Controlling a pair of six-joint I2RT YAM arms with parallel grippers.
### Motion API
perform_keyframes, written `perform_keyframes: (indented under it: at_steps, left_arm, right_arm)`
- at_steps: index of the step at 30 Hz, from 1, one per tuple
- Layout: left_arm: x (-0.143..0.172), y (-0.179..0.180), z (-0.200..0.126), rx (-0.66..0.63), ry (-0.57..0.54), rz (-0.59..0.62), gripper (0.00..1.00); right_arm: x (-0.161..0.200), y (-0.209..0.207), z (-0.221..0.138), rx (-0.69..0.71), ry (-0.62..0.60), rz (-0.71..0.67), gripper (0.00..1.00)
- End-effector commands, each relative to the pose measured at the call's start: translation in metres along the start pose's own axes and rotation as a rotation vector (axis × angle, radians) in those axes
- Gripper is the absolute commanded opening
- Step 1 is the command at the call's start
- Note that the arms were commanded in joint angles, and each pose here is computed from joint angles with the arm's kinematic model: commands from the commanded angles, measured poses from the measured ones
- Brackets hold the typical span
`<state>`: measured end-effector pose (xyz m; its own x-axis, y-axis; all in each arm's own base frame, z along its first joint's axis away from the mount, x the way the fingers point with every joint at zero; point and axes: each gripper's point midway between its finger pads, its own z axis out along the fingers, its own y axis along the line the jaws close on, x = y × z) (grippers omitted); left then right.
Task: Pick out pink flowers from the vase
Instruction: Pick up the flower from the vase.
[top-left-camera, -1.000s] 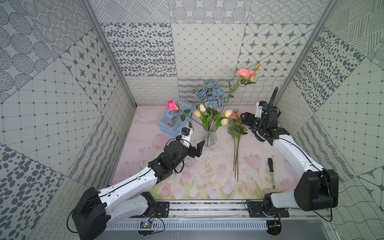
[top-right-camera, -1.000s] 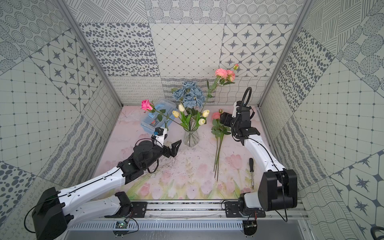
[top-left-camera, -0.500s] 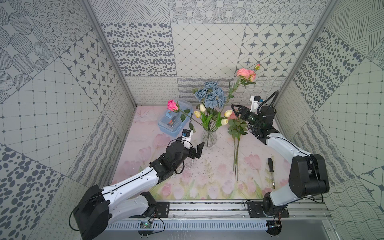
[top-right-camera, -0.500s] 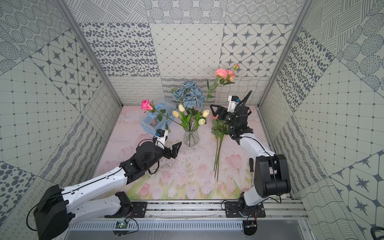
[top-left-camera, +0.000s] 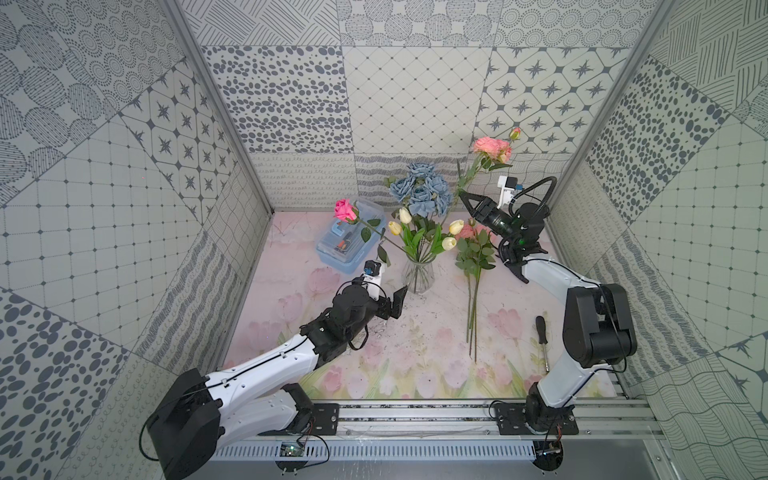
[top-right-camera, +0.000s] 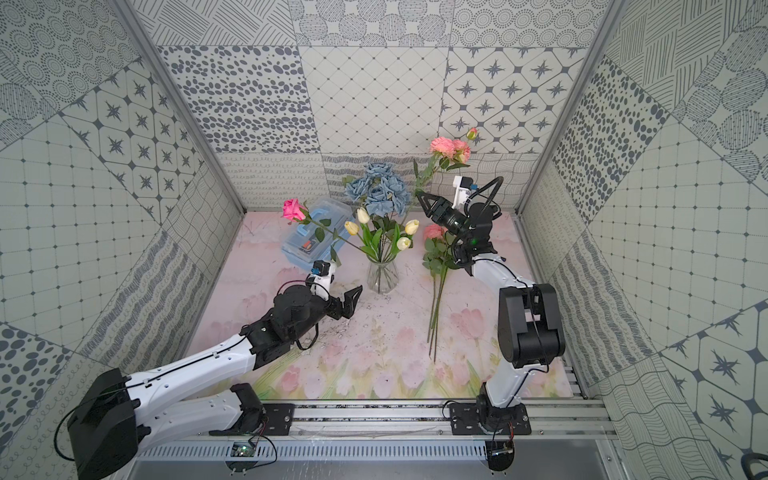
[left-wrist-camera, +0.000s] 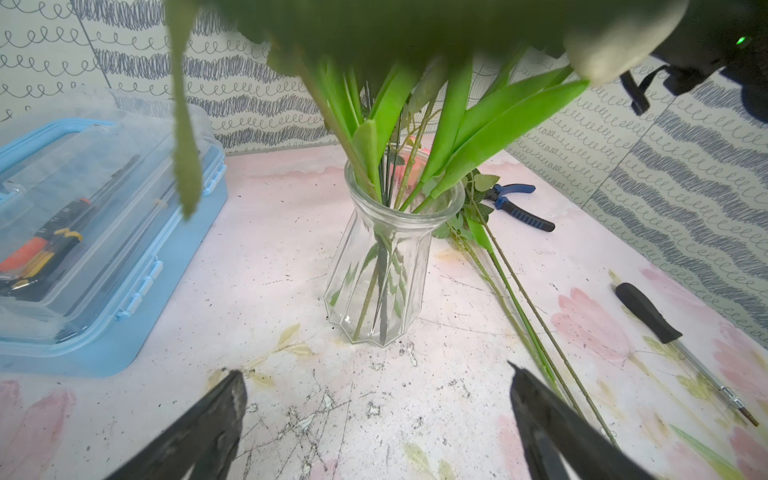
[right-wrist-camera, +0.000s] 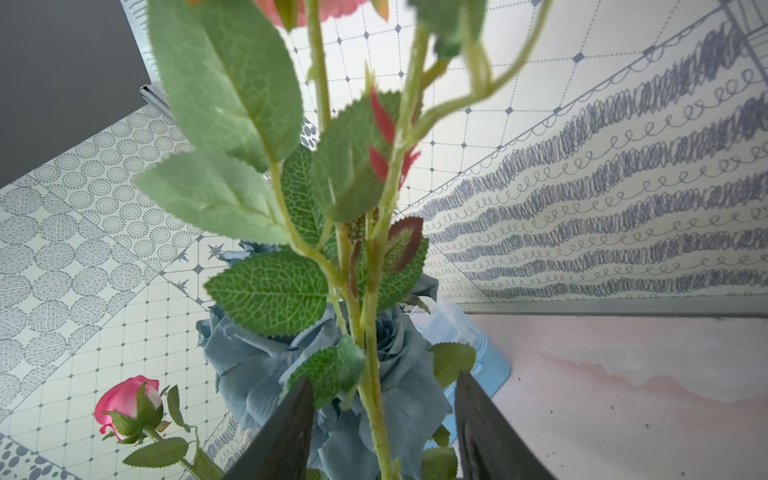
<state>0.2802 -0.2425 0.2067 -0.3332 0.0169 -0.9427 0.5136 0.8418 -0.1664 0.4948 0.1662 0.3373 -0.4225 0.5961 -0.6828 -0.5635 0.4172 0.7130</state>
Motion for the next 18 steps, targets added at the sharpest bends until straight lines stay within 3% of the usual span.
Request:
perform_keyframes:
  at_steps: [1, 13, 18]
  left_arm:
    - [-0.015, -0.002, 0.004, 0.0, -0.049, -0.011, 0.99]
    - [-0.012, 0.001, 0.002, -0.017, -0.042, 0.005, 0.99]
    - [-0.012, 0.002, 0.002, -0.02, -0.041, 0.006, 0.99]
  right_arm:
    - [-0.014, 0.019, 0.01, -0.082, -0.029, -0.018, 0.49]
    - [-0.01, 0.025, 0.029, -0.124, 0.0, -0.012, 0.32]
    - [-0.011, 0.028, 0.03, -0.114, 0.009, -0.039, 0.2]
